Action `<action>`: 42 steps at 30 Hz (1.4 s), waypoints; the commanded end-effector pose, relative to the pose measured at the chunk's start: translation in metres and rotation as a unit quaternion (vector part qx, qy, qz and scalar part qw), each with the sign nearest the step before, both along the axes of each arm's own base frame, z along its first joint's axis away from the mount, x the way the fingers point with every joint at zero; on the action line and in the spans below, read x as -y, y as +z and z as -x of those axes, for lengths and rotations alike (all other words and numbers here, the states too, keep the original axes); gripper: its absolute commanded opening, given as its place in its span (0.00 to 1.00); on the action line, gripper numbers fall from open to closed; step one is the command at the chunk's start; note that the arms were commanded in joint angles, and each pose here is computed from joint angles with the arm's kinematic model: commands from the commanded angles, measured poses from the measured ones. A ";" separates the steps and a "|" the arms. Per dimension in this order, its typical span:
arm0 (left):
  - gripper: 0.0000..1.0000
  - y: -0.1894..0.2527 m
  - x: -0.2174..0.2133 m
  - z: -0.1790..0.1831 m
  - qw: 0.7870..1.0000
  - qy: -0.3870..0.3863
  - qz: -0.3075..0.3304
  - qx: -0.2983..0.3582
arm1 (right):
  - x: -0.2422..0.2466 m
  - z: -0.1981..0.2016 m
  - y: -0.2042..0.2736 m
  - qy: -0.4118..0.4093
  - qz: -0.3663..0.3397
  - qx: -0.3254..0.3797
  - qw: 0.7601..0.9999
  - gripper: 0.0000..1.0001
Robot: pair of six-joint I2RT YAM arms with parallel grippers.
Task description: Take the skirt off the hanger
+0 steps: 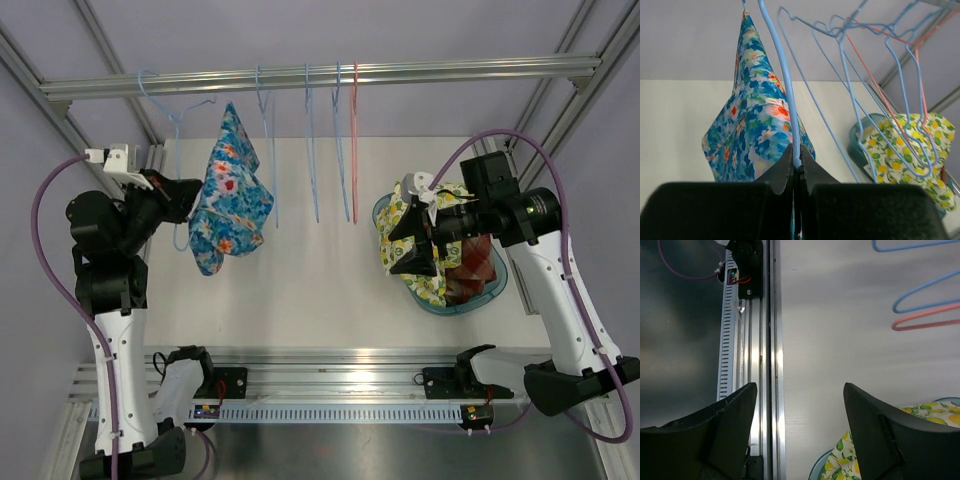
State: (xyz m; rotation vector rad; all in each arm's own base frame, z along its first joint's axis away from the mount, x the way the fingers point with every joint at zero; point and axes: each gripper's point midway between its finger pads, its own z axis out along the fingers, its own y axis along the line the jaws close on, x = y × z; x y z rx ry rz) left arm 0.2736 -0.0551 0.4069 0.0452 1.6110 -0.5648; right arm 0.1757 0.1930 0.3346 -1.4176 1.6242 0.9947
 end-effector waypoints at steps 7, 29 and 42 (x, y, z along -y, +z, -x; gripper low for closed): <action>0.00 -0.026 0.027 0.042 0.999 -0.029 0.014 -0.030 | -0.053 0.012 0.011 0.091 0.023 0.074 0.993 0.78; 0.00 -0.050 0.028 0.117 0.981 0.031 0.143 -0.127 | -0.268 0.036 -0.010 0.044 0.009 0.118 0.992 0.80; 0.00 -0.025 0.045 0.131 0.975 -0.013 0.193 -0.114 | -0.296 0.058 -0.036 0.027 -0.018 0.026 0.999 0.74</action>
